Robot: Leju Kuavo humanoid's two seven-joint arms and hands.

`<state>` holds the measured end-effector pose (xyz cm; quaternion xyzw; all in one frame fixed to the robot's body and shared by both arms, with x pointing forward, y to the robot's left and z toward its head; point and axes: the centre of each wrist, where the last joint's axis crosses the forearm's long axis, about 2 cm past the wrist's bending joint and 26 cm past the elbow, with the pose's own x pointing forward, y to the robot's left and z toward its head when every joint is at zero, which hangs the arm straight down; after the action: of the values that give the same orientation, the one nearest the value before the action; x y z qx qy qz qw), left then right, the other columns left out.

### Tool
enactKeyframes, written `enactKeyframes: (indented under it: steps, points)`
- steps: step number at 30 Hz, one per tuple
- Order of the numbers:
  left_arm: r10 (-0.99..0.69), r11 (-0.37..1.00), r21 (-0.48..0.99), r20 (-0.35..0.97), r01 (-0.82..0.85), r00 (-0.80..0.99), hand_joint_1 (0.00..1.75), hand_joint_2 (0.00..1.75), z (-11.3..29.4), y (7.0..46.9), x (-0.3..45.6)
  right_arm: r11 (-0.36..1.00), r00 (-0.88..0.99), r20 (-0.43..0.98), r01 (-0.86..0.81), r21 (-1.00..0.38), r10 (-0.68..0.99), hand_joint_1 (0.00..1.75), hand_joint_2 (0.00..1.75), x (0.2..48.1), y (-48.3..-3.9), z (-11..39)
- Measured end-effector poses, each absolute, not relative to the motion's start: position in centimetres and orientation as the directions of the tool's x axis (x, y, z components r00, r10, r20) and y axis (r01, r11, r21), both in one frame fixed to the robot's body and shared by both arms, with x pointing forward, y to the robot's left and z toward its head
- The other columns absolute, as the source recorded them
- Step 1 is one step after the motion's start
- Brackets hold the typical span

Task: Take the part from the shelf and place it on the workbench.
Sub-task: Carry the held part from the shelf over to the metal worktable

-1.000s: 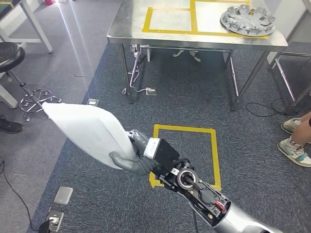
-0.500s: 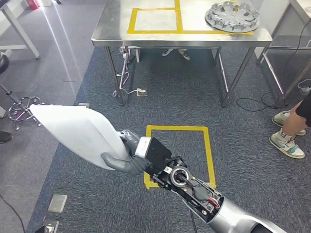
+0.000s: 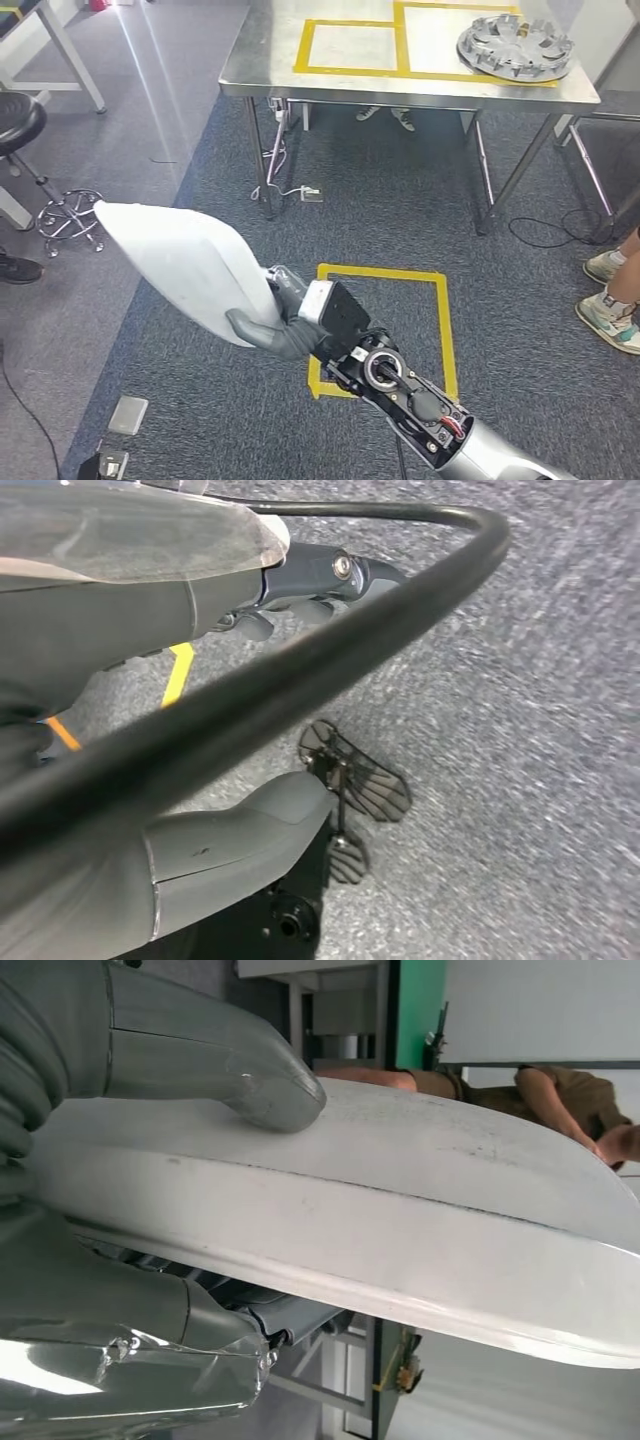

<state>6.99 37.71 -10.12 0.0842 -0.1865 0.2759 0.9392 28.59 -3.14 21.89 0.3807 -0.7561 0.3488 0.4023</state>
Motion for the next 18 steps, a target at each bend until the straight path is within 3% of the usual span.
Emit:
enactKeyframes:
  steps: [18]
  points:
    - [0.487, 0.833, 0.055, 0.399, -0.551, 0.777, 0.00, 1.75, -10.09, 37.76, 7.15, 0.461, -0.369, 0.877, -0.864, -0.202, -0.308, 1.71, 1.75, 28.54, -3.12, 21.86]
